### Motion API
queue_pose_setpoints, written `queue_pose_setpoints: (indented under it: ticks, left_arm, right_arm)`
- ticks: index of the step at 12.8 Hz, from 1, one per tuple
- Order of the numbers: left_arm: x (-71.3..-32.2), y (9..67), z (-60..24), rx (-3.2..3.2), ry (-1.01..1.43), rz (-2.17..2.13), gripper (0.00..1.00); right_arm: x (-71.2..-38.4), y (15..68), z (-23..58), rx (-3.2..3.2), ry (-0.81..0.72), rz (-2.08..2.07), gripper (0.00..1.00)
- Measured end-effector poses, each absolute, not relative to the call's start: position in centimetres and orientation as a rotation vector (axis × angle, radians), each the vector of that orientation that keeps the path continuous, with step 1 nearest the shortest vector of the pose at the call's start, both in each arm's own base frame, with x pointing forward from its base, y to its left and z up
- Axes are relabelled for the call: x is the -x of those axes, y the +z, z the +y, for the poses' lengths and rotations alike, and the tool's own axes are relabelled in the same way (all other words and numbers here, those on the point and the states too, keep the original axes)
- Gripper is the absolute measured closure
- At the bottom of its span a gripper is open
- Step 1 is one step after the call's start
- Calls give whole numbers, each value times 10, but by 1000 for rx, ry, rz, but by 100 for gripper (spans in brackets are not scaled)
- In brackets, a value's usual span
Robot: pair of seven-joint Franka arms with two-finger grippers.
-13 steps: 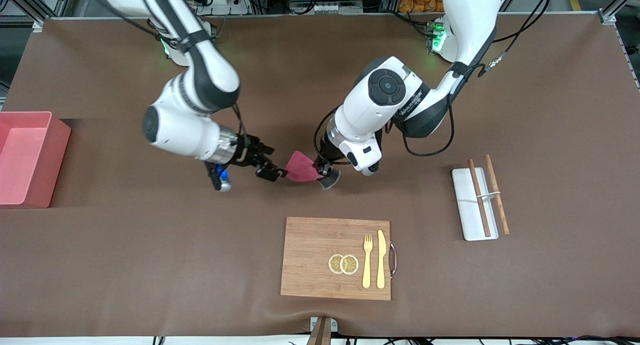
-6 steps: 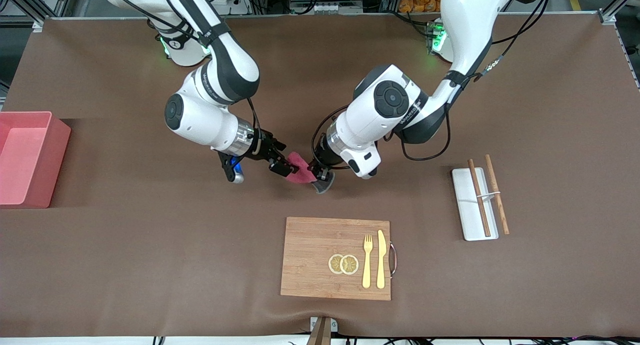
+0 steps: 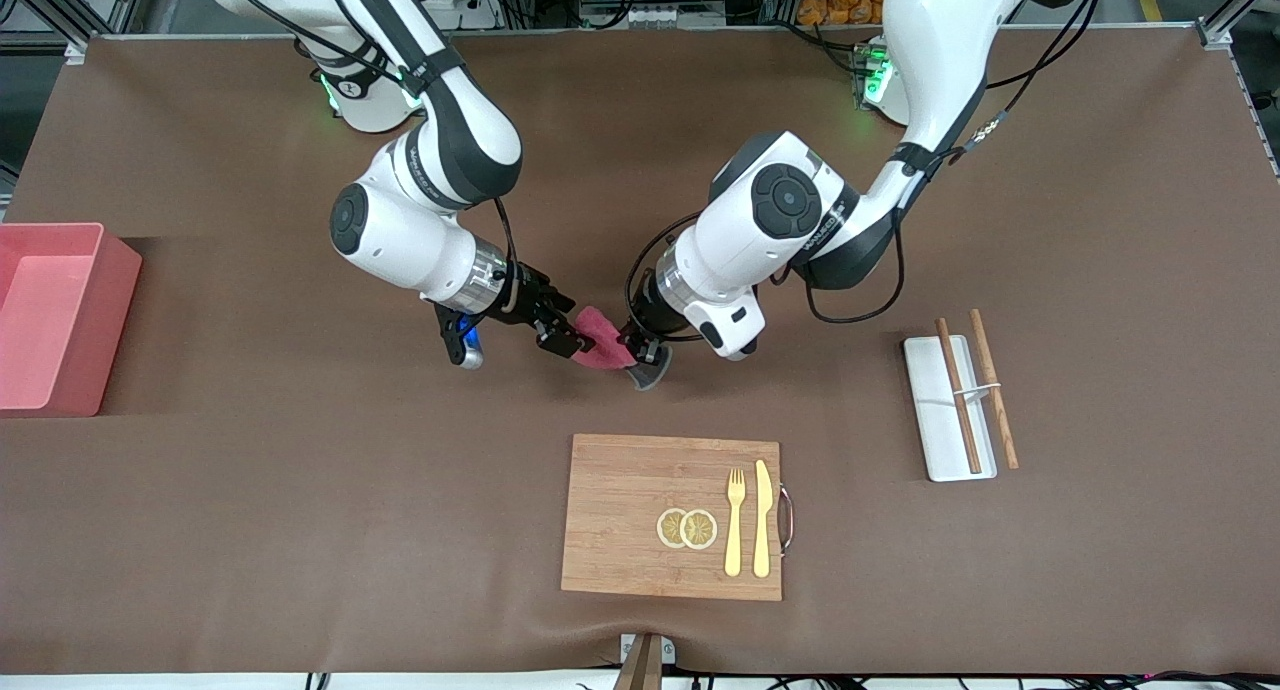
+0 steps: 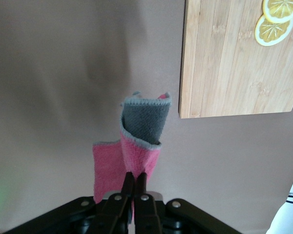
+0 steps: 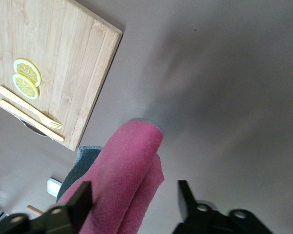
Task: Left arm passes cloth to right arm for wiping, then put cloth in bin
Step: 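Grasp the cloth with the right gripper beside the left gripper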
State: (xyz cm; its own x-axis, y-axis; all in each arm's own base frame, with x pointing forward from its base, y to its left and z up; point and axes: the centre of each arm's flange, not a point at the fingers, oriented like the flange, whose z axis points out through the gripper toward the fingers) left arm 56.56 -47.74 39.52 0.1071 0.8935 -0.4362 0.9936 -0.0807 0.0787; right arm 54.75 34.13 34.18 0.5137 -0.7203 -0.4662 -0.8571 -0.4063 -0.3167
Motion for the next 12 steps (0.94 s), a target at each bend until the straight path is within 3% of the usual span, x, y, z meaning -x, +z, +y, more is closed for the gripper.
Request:
queue_pose_setpoints:
  ticks: [6,11,12]
  left_arm:
    - [-567,399,-480,-2009,-433,1855,97]
    - [-568,398,-480,-2007,-435,1856,97]
    - [-568,399,-480,-2005,-434,1855,91]
  right_arm:
    - [-548,343,342,2239,345,1281,98]
    - [-550,348,341,2330,271,1208,98]
    - [-551,349,341,2370,240,1178,98]
